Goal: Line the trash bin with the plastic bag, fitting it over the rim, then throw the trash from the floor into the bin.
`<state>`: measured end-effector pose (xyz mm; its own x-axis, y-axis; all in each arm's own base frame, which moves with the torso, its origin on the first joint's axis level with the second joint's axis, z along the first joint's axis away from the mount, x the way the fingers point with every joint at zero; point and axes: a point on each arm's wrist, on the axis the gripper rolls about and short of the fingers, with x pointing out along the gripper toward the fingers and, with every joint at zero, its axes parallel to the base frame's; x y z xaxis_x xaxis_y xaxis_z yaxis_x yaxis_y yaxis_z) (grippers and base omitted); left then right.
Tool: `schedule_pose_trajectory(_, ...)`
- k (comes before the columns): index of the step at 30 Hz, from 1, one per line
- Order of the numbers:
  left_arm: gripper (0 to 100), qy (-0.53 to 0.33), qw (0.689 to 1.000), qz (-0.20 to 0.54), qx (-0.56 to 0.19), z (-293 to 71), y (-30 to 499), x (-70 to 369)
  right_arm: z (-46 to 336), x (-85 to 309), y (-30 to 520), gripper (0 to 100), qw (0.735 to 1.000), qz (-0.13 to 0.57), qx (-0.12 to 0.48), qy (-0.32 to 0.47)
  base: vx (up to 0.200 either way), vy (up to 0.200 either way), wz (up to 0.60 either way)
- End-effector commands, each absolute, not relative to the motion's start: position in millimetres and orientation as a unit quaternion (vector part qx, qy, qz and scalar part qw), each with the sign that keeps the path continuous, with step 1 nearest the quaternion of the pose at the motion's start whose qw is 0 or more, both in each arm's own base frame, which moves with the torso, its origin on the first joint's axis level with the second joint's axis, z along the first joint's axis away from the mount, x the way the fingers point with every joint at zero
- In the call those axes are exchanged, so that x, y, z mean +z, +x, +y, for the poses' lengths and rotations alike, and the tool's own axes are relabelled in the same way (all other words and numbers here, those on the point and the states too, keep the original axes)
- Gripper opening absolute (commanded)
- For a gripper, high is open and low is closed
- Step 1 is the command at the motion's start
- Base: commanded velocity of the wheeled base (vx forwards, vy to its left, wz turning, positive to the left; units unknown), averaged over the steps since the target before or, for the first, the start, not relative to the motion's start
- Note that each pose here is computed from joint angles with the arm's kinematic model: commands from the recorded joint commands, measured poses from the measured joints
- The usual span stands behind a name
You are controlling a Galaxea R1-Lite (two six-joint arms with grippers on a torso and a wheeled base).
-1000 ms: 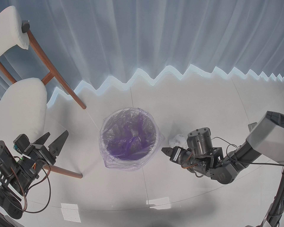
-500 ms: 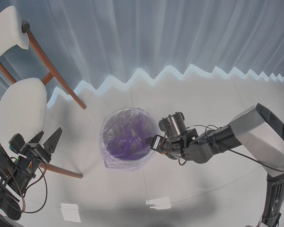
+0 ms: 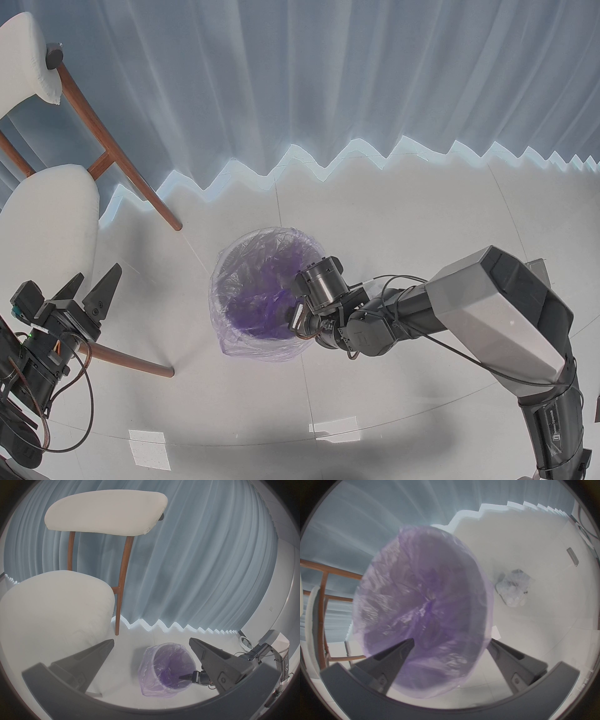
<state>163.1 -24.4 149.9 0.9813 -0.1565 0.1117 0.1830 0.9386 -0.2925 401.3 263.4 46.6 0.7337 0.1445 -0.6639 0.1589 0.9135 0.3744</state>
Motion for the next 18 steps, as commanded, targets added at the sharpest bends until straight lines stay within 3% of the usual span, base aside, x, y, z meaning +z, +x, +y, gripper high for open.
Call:
schedule_pose_trajectory(1,100,-0.152,0.984,-0.043,-0.086,-24,163,150,264,30,407,0,0.906,0.375,-0.021,0.197,0.000,0.000,0.00)
schedule_pose_trajectory(10,100,-0.152,0.984,-0.042,-0.088,-25,163,150,246,51,415,0,0.920,0.345,-0.039,0.178,0.000,0.000,0.00)
schedule_pose_trajectory(18,100,-0.152,0.983,-0.038,-0.091,-26,162,148,206,99,428,0,0.946,0.313,0.006,0.088,0.000,0.000,0.00)
